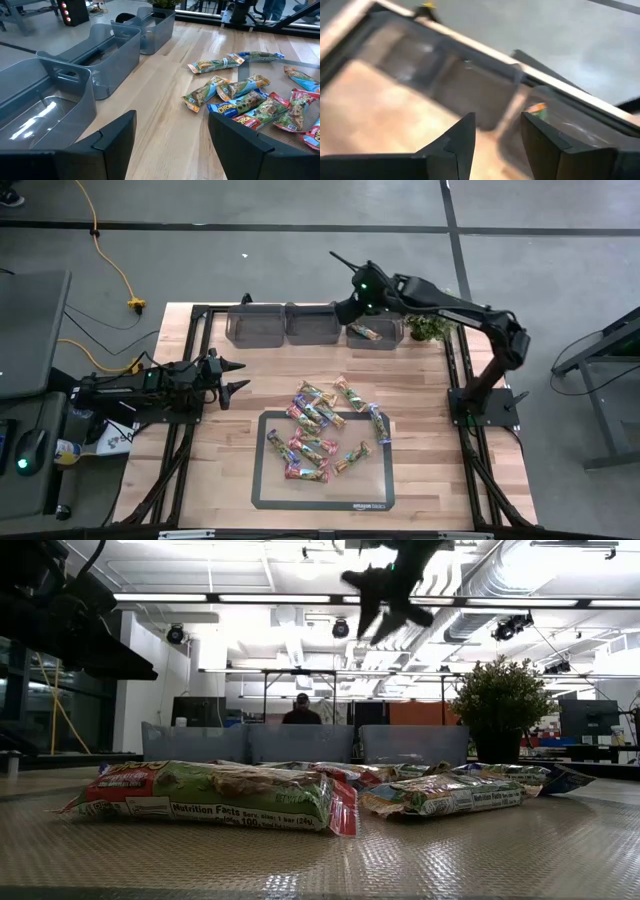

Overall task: Pick and place Granola Bars by type
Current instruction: Put the yellow granola bar into the right black bin

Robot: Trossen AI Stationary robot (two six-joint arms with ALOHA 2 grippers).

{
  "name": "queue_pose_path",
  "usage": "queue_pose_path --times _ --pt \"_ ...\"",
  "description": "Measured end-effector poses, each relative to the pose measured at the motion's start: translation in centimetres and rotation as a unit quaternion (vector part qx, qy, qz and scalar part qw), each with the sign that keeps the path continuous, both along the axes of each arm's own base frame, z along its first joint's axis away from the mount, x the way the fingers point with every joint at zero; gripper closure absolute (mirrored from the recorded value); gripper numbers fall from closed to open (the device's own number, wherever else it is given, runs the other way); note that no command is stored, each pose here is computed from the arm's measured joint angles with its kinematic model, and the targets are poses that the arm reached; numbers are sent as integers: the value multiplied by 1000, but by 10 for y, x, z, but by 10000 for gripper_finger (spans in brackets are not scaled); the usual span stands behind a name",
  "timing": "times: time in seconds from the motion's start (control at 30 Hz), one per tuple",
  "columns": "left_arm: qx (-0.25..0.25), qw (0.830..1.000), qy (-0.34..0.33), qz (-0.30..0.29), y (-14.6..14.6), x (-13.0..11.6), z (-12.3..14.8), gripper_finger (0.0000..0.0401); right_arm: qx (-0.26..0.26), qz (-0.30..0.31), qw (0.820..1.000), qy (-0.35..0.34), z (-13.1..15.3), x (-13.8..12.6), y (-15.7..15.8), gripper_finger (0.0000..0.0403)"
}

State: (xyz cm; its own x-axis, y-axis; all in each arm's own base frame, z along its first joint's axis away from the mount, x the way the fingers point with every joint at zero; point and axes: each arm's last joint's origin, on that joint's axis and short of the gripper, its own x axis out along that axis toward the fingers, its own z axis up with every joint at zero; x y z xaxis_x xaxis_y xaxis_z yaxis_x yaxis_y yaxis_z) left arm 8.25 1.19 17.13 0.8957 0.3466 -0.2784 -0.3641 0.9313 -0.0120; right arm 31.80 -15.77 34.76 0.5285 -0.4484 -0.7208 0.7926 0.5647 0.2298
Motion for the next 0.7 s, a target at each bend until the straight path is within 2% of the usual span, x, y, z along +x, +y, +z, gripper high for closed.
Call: queue_pose_path --times 0.27,0.5,0.6,0.7 --pt "0 1000 0 0 0 0 0 158 -1 134 990 -37 24 7 72 262" --pt "0 1000 0 0 0 0 0 158 -37 287 957 -10 21 19 139 262" --pt "0 1000 0 0 0 0 0 158 -54 333 941 -2 21 19 164 262" --pt "0 1000 0 0 0 0 0 158 -76 353 932 5 21 18 186 263"
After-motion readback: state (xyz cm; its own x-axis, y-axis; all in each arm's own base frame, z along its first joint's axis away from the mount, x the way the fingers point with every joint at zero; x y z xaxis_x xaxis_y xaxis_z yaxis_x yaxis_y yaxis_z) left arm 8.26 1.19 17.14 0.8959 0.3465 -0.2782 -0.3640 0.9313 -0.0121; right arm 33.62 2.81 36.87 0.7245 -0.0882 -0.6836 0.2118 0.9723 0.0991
